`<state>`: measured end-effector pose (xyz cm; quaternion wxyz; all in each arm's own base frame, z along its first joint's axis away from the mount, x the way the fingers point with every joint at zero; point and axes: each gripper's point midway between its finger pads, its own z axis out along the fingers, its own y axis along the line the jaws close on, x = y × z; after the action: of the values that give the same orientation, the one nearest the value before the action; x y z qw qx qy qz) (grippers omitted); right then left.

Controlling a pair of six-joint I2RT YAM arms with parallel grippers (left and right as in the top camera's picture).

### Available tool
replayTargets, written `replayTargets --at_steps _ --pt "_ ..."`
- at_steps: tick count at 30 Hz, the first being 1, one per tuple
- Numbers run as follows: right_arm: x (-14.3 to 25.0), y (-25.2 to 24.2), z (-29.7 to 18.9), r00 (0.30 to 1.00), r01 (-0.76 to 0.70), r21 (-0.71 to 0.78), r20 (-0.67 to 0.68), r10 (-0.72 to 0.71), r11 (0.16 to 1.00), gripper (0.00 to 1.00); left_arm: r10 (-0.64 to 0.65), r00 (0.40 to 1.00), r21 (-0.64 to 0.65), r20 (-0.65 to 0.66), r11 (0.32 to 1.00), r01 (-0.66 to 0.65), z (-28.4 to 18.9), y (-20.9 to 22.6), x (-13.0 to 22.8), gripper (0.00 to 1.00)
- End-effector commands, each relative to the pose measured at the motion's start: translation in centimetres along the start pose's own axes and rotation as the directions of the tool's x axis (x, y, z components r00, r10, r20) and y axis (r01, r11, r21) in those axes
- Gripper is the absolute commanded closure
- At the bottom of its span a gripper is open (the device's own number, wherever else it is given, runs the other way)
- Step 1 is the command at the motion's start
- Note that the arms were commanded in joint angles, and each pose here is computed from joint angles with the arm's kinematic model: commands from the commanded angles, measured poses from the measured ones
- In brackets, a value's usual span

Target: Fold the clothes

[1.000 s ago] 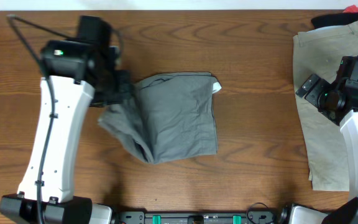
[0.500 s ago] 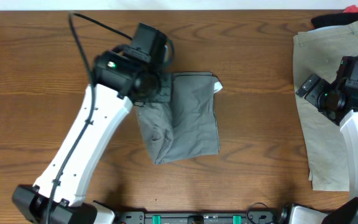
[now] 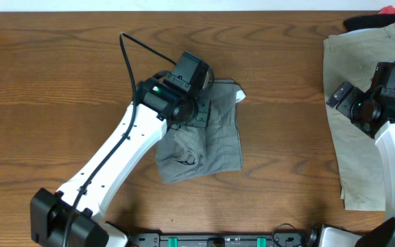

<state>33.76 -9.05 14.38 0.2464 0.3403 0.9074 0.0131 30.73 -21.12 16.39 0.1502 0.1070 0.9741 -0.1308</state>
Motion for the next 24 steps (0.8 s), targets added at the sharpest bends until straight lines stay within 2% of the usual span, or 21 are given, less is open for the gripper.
replayTargets --at_steps 1,11,13,17,18,19,24 --pt "-0.7 -0.2 -0.6 1.000 0.001 0.006 0.026 -0.001 1.000 0.01 -0.005 1.000 0.011 -0.018 1.000 0.005 1.3 0.1 0.8 0.93" --pt "-0.7 -0.2 -0.6 1.000 0.001 0.006 0.026 -0.001 1.000 0.01 0.004 0.998 0.041 0.065 0.999 -0.007 3.8 -0.1 -0.4 0.89" --pt "-0.7 -0.2 -0.6 1.000 0.001 0.006 0.026 -0.001 1.000 0.01 0.005 0.998 0.042 0.069 0.999 -0.008 3.9 -0.1 -0.5 0.78" --pt "-0.7 -0.2 -0.6 1.000 0.001 0.006 0.026 -0.001 1.000 0.01 0.004 0.998 0.042 0.067 0.999 -0.007 4.0 -0.1 -0.5 0.69" --pt "-0.7 -0.2 -0.6 1.000 0.000 0.006 0.026 -0.001 1.000 0.01 0.004 0.998 0.042 0.067 0.999 -0.007 4.0 -0.1 -0.5 0.59" --pt "-0.7 -0.2 -0.6 1.000 0.001 0.006 0.026 -0.001 1.000 0.01 0.004 0.998 0.042 0.067 0.999 -0.007 4.0 -0.1 -0.5 0.54" --pt "-0.7 -0.2 -0.6 1.000 0.001 0.006 0.026 -0.001 1.000 0.01 0.005 0.997 0.060 0.073 0.998 -0.009 3.7 -0.4 -0.6 0.54"
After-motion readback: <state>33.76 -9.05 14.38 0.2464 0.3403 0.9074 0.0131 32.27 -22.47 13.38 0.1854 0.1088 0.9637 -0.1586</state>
